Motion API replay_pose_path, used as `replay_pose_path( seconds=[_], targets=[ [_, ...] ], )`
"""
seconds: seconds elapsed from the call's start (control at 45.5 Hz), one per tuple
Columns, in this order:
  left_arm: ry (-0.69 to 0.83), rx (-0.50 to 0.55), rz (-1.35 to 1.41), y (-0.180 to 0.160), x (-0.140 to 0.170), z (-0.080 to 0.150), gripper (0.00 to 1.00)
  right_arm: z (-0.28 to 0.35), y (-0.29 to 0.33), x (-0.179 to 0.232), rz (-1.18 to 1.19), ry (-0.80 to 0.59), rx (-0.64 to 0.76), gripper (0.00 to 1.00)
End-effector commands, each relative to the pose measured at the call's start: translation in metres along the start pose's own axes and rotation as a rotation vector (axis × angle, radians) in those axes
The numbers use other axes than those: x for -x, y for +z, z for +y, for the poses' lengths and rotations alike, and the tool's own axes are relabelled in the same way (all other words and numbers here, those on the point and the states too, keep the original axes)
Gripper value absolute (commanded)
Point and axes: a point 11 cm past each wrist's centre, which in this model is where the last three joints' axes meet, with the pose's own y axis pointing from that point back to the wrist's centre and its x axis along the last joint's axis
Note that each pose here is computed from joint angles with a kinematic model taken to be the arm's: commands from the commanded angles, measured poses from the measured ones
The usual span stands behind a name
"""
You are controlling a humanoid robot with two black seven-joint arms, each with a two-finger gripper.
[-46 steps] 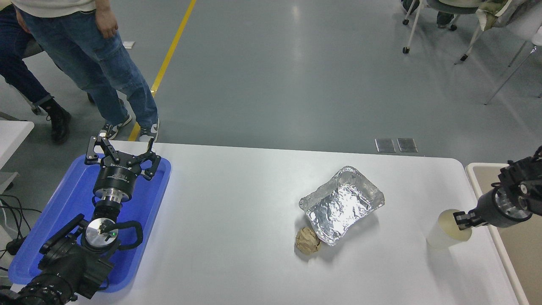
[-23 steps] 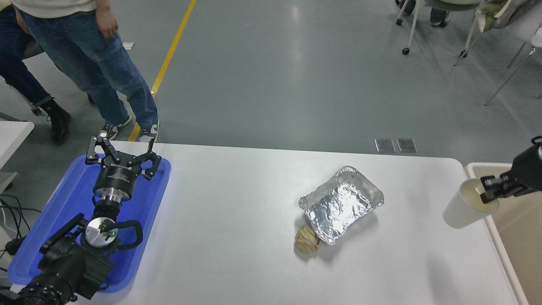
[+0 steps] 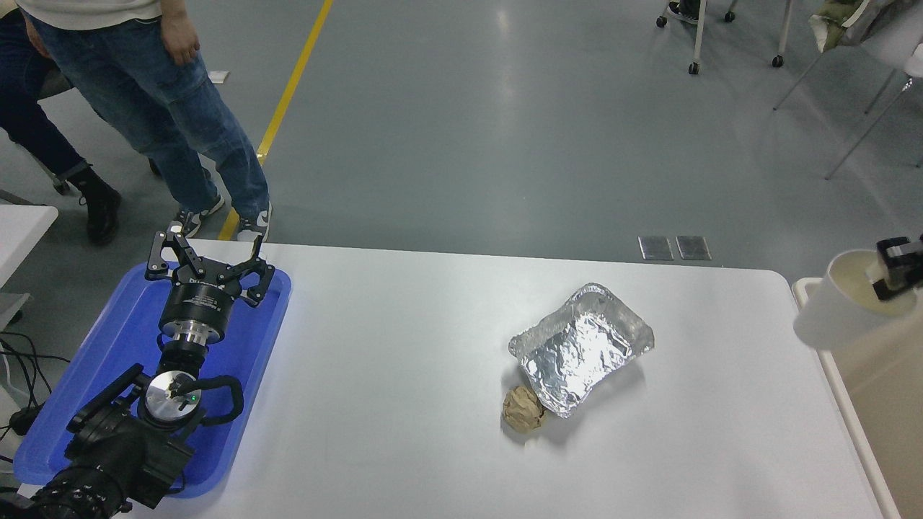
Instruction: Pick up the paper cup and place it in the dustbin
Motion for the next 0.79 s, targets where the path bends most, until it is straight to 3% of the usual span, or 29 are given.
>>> replay_pose_path(
  seconds=[0.0, 0.198, 0.308, 0.615, 0.769],
  targets=[
    [0.000, 0.000, 0.000, 0.000, 0.000, 0.000, 1.00, 0.019, -0.001, -0.003, 0.001, 0.030, 0.013, 0.00],
    [-0.001, 0.000, 0.001, 0.000, 0.000, 0.000, 1.00, 0.019, 0.014, 0.001, 0.034, 0.014, 0.089, 0.00],
    [0.000, 0.002, 0.000, 0.000, 0.000, 0.000, 1.00, 0.020, 0.052, 0.010, 0.053, -0.011, 0.207, 0.00],
    [0.002, 0.004, 0.001, 0.000, 0.000, 0.000, 1.00, -0.002, 0.149, 0.041, -0.117, 0.004, 0.305, 0.00],
    [0.002, 0.004, 0.001, 0.000, 0.000, 0.000, 1.00, -0.024, 0.182, 0.050, -0.022, 0.057, 0.381, 0.00]
  ],
)
